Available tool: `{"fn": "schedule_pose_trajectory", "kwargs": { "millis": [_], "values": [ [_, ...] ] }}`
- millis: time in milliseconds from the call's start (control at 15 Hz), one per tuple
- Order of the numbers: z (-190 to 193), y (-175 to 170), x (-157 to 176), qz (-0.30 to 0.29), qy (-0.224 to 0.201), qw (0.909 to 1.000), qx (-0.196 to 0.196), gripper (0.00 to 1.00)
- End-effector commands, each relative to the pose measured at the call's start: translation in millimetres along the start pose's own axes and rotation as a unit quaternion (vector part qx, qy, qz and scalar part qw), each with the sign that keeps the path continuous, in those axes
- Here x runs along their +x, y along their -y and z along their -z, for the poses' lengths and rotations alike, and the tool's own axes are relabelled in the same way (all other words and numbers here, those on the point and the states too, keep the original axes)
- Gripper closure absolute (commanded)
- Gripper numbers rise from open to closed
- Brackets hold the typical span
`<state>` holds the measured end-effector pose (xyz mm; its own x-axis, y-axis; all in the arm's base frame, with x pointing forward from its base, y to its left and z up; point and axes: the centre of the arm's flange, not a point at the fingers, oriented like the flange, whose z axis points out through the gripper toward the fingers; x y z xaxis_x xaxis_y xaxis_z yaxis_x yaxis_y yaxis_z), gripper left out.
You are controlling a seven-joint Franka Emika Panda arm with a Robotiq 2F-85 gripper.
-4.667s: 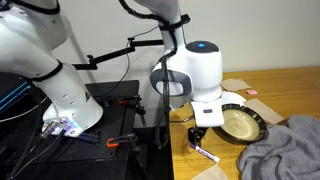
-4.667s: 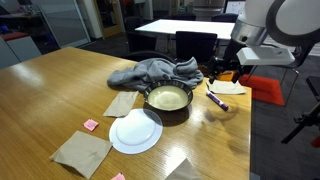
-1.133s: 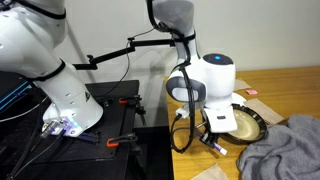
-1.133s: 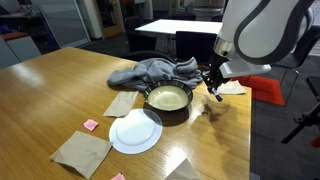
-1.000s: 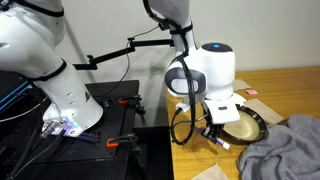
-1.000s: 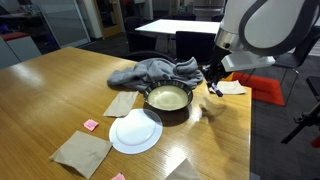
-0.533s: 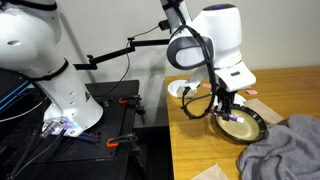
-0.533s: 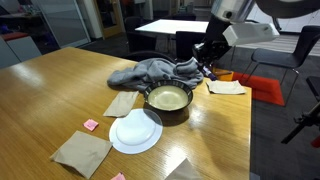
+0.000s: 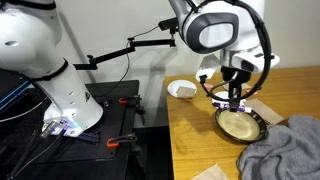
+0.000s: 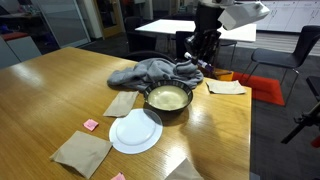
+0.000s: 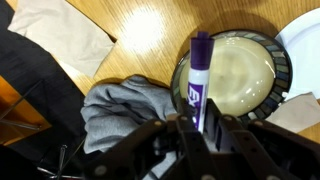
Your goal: Put the marker inside the bowl
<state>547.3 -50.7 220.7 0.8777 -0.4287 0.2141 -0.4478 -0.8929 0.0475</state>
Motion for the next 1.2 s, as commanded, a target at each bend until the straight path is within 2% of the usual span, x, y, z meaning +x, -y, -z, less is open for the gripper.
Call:
{"fn": "schedule_pose_trajectory", "kwargs": {
  "millis": [0, 267, 667, 1133],
  "values": [
    [-15, 13, 32, 0.049, 0.02, 0.9985, -0.014, 0.95],
    [-45, 27, 40, 0.085, 0.023, 0.9961, 0.005, 0.95],
    [-84, 38, 41, 0.112, 0.02, 0.9935, 0.007, 0.95],
    [-111, 55, 32, 0.099, -0.037, 0.9938, 0.033, 0.95]
  ]
}}
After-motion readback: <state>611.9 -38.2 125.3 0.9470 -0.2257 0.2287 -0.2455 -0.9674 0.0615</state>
